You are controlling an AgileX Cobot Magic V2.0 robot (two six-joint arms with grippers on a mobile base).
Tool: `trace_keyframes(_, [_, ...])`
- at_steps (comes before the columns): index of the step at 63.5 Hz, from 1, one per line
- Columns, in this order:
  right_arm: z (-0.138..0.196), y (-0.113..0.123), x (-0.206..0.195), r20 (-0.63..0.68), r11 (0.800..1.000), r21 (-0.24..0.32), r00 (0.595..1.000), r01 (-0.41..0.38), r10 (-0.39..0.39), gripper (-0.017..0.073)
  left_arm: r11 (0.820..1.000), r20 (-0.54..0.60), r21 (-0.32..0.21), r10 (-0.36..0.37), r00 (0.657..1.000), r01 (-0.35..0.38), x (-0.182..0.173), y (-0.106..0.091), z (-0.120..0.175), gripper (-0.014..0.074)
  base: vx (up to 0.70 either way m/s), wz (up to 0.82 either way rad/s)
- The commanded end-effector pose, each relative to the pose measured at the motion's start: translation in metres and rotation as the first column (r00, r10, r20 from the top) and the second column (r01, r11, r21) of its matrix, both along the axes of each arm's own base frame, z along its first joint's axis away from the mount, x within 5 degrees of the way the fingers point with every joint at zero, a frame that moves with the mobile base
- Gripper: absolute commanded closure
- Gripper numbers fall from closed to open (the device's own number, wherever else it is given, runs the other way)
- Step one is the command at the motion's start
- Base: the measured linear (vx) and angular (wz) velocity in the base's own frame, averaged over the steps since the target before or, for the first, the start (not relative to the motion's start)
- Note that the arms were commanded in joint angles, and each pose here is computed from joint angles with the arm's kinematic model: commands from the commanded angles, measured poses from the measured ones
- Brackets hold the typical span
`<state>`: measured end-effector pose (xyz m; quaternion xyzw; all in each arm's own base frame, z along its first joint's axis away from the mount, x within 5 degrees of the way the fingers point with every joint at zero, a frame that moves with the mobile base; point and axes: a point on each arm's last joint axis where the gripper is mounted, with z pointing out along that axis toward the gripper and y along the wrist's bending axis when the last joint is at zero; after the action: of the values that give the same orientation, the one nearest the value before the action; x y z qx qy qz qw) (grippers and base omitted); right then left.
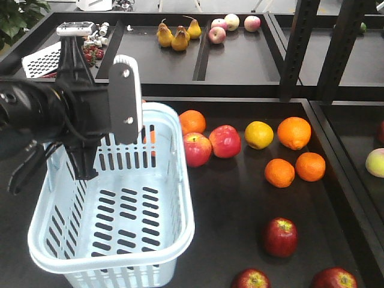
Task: Pick three apples into basket with both arms
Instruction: 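Lower the light-blue basket onto the table with the left gripper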
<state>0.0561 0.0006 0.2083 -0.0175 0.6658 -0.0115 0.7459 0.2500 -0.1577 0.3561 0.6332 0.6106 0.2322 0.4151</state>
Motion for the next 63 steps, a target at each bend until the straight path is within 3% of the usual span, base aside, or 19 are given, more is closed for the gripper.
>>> trace_keyframes(1, [0.002,0.000,-0.001,0.071,1.000,-0.003,0.997,0.000,0.000,0.0568,0.997,0.109,-0.066,-0.030,0.994,0.037,0.008,0.006,0.004,0.0600,0.00,0.00])
trace_keyframes(20, [0.002,0.000,-0.001,0.071,1.000,-0.003,0.997,0.000,0.000,0.0568,0.989,0.038,-0.144,-0.024,0.999,0.030,0.039,0.005,-0.044,0.0600,0.00,0.00])
trace_keyframes(38, [0.002,0.000,-0.001,0.071,1.000,-0.003,0.997,0.000,0.000,0.0568,0.994,0.005,-0.079,-0.078,0.997,0.078,0.053,-0.005,-0.074,0.0600,0.00,0.00])
trace_keyframes(63, [0.002,0.000,-0.001,0.071,1.000,-0.003,0.997,0.000,0.000,0.0568,0.992,0.013,-0.093,-0.089,0.996,0.090,0.066,-0.005,-0.088,0.0600,0.00,0.00])
